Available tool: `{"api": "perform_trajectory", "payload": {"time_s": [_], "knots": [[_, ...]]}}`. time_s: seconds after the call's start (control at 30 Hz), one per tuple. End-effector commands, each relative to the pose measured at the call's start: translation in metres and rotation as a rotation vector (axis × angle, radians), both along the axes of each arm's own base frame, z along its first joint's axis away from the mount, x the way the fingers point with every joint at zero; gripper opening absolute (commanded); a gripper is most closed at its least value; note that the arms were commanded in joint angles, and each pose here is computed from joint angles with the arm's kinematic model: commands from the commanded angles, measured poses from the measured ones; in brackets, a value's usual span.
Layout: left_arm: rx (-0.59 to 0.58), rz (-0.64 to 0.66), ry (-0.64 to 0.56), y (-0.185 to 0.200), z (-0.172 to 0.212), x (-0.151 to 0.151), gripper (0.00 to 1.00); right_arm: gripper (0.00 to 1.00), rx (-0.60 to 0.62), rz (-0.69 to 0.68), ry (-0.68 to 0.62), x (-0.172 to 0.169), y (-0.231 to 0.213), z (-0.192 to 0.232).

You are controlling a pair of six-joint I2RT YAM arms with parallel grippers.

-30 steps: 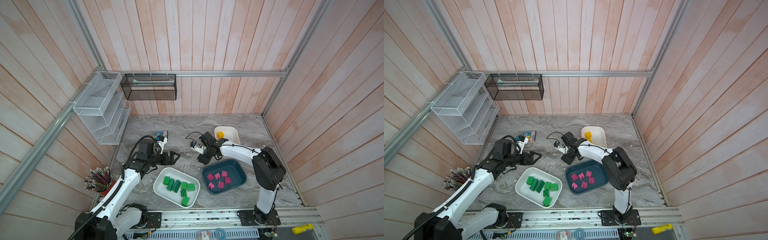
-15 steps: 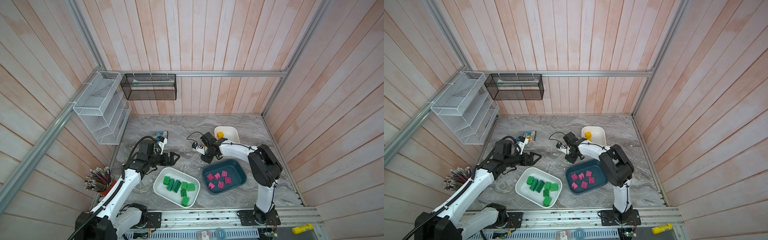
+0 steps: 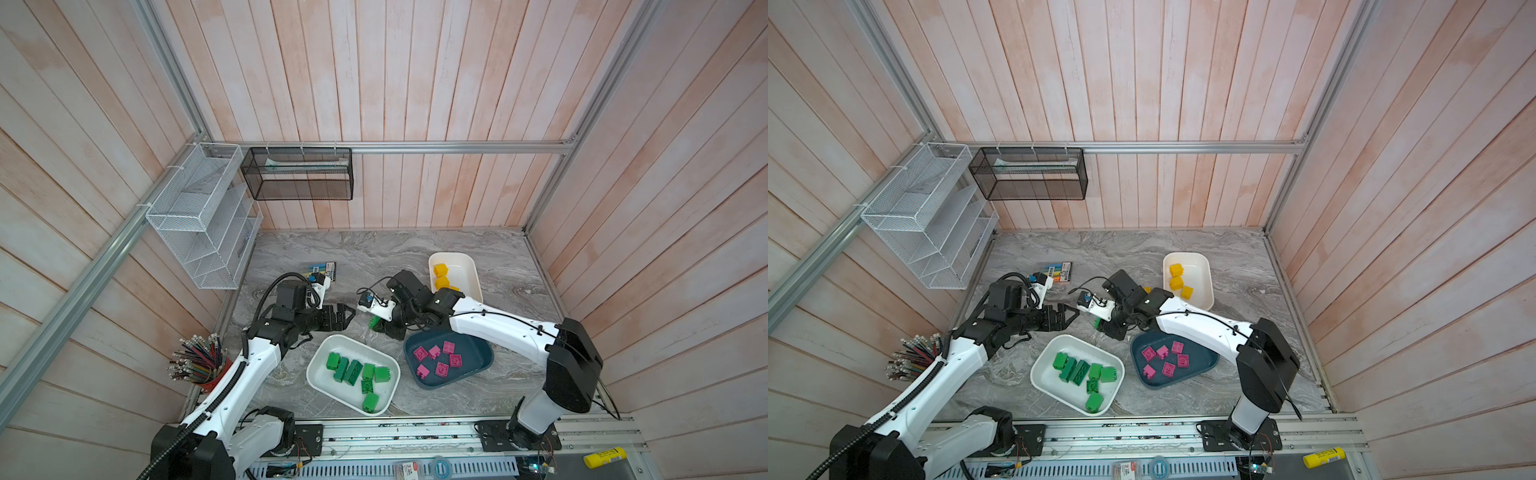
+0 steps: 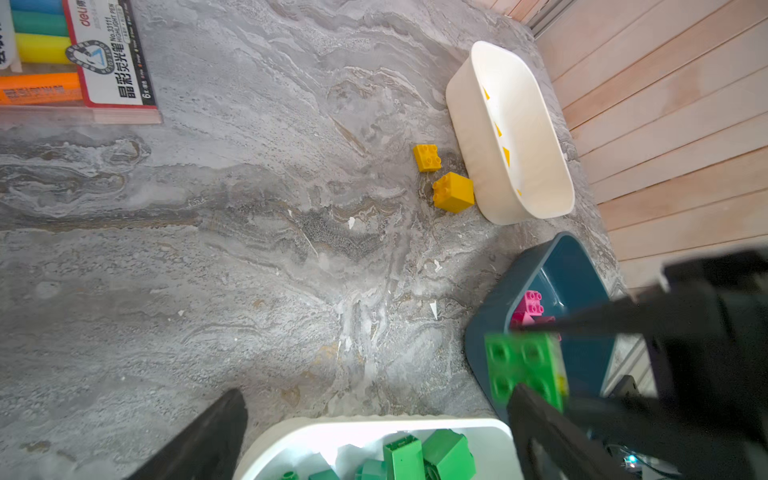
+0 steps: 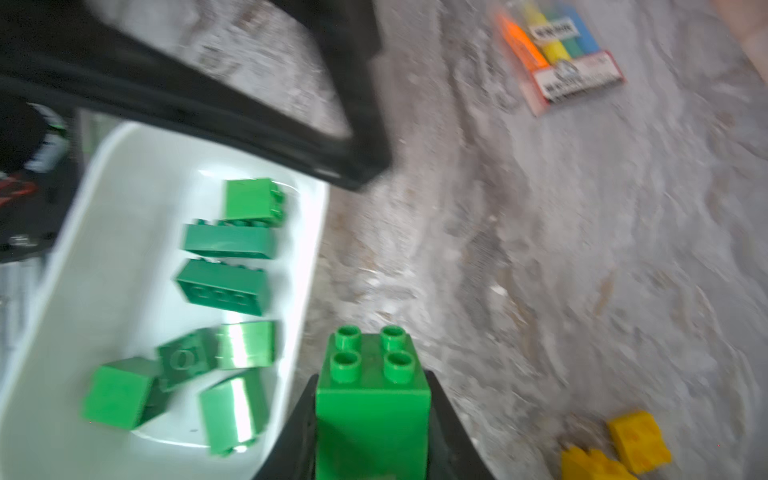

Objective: Sort the legos into containers by color
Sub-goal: 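Carry the green brick with the right gripper into the near white tray and release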

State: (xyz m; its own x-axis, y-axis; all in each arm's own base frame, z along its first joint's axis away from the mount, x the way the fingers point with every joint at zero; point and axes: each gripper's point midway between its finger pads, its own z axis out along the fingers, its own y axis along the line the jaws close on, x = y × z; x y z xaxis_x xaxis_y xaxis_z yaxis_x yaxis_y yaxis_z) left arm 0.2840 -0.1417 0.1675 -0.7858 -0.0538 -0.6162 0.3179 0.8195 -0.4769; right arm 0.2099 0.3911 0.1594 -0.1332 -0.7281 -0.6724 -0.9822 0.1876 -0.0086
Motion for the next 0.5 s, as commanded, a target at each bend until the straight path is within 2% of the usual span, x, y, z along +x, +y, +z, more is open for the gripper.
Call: {"api": "perform_trajectory", "payload": {"time_s": [0.0,0.17,0.47], "knots": [[0.027,0.021,-0.041,0.006,0.012,0.009,1.0,0.21,0.03,0.076,0.135,-0.049,0.012,-0.02],[0.071,0.046,-0.035,0.013,0.011,0.015,1.0,0.21,0.026,0.186,0.198,-0.098,0.024,-0.042],[0.051,0.049,-0.048,0.012,0.016,0.014,1.0,0.24,-0.015,0.294,0.273,-0.134,0.034,-0.073]]}}
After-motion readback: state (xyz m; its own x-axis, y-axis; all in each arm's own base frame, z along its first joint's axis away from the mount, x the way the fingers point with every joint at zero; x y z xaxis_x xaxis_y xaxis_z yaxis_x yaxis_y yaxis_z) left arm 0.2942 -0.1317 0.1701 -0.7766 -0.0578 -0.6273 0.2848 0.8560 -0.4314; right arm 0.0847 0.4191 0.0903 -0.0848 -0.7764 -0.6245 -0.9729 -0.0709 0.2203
